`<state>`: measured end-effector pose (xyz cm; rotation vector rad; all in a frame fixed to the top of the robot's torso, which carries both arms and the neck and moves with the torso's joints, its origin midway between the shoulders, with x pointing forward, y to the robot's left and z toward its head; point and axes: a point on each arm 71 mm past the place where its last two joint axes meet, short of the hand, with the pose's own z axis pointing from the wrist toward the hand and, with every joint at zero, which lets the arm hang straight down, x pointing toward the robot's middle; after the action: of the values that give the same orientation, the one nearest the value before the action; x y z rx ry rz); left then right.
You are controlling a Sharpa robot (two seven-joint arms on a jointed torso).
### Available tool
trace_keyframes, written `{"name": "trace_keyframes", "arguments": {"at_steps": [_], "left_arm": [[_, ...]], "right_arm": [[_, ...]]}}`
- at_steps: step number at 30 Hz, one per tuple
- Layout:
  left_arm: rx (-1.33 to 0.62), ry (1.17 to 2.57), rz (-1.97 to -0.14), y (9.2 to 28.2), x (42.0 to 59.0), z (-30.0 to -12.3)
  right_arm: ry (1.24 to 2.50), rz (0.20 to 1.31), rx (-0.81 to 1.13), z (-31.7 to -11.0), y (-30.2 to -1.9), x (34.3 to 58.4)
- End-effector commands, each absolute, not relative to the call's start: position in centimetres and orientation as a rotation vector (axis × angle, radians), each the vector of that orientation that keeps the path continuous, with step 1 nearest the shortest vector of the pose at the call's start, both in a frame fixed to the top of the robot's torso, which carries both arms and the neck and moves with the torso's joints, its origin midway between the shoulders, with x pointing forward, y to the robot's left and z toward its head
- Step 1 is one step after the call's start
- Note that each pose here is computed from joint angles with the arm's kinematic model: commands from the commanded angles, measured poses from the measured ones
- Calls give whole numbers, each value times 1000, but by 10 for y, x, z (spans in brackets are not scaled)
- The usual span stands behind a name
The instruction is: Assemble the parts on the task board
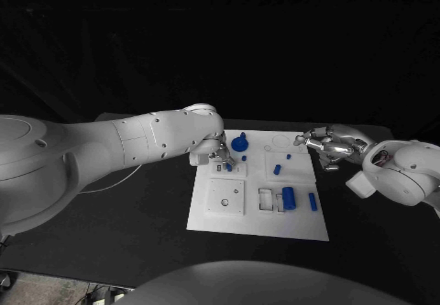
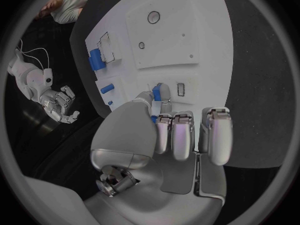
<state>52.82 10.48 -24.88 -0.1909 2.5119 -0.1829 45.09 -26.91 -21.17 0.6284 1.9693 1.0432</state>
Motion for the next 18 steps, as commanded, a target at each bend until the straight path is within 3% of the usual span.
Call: {"name": "trace_keyframes", "arguments": {"at_steps": [1,18], "left_arm": [[-257,2513,-41,112,526,-250],[-249,2515,-43,113,526,-250]], "right_arm": [[1974,1043,617,-212,-269,450],[1977,1041,620,-214,-269,450]]}}
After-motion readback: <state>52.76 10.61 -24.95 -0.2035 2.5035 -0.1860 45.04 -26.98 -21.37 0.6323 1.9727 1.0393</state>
